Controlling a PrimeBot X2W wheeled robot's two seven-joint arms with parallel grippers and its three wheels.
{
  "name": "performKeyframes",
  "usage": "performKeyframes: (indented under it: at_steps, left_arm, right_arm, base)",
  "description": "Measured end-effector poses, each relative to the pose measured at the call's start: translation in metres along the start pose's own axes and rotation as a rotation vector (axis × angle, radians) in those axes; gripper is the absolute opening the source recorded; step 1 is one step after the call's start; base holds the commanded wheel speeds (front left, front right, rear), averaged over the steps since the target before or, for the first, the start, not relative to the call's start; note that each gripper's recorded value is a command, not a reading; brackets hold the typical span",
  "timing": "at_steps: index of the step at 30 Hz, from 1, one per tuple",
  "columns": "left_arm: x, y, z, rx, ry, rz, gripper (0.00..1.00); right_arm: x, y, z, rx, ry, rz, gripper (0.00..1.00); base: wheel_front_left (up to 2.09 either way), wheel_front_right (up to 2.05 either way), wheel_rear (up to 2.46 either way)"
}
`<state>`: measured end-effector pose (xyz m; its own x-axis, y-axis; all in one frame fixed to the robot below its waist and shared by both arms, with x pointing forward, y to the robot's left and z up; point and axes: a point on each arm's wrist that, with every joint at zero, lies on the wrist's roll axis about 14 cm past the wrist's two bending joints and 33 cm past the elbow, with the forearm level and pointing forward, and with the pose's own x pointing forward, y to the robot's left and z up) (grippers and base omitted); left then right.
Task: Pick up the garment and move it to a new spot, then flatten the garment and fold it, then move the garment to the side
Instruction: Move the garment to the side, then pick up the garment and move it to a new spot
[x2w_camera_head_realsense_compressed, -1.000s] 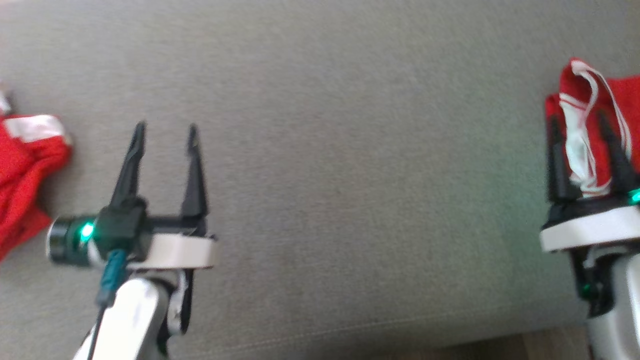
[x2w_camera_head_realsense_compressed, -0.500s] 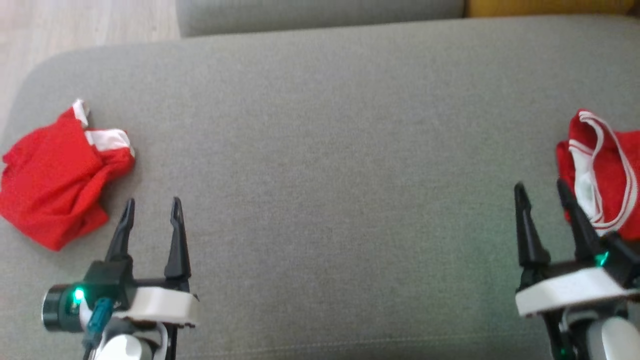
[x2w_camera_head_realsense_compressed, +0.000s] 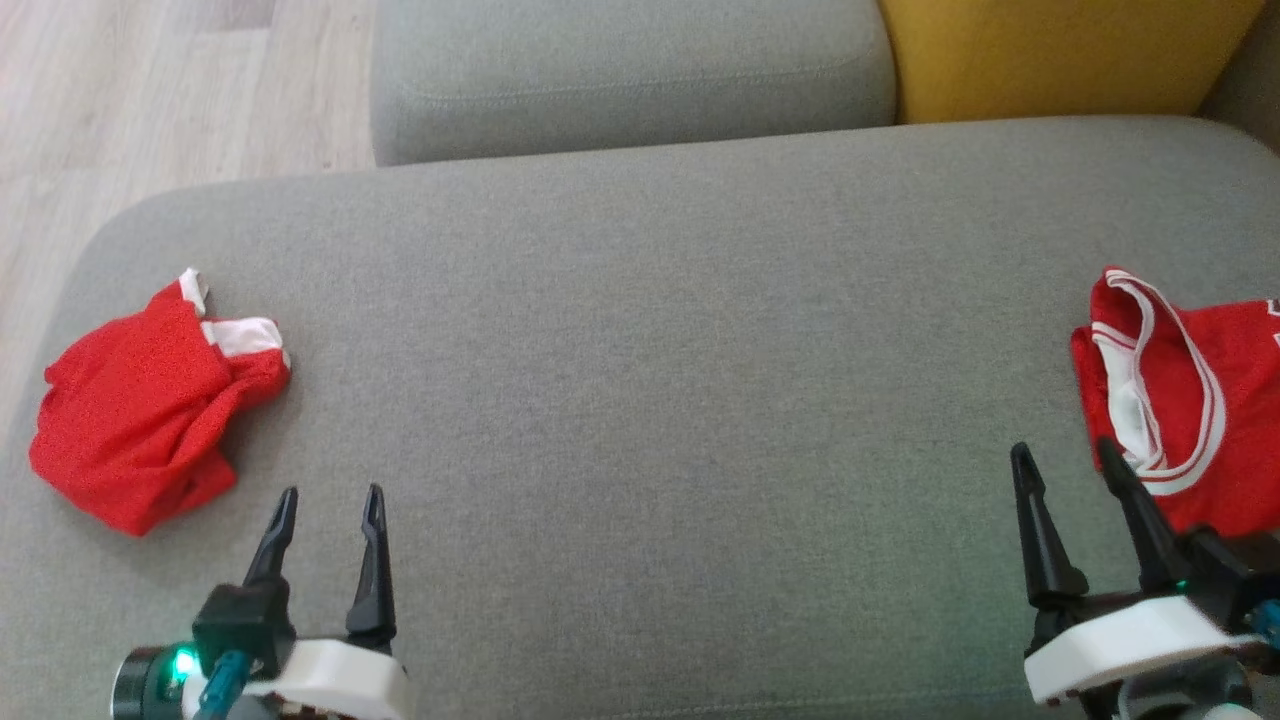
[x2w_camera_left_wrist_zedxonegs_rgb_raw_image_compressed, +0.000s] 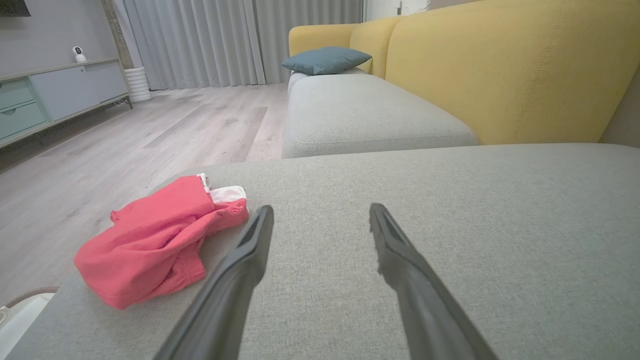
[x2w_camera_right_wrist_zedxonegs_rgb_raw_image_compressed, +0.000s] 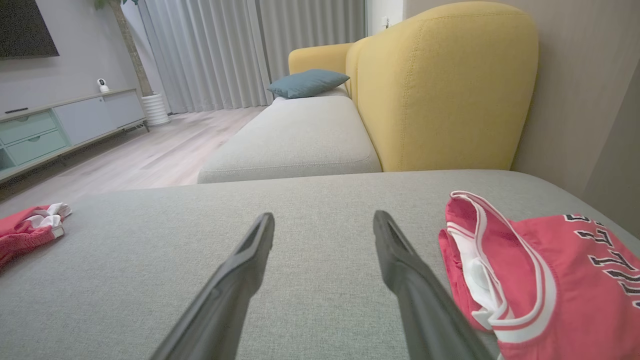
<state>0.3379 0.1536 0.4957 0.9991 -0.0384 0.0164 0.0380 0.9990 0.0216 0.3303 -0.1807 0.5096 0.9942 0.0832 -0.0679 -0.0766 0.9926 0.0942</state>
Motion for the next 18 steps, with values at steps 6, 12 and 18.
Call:
performKeyframes:
  at_steps: [6,12,18]
  left_arm:
    - [-0.0034,0.0019,-0.0024,0.001,0.008,0.005,1.00]
    - [-0.0046,0.0043,-0.0055,0.007,0.017,0.011,1.00]
    - [-0.0045,0.0046,-0.0050,0.007,0.016,0.012,1.00]
  right_arm:
    - [-0.0020,0.0014,0.0026,0.000,-0.004,0.003,1.00]
    - [-0.0014,0.0024,0.0032,0.000,-0.004,0.006,1.00]
    - [-0.0013,0.0022,0.0036,0.000,-0.005,0.006,1.00]
  base:
    - [0.00,0.00,0.00]
    - [0.00,0.00,0.00]
    - [0.00,0.00,0.00]
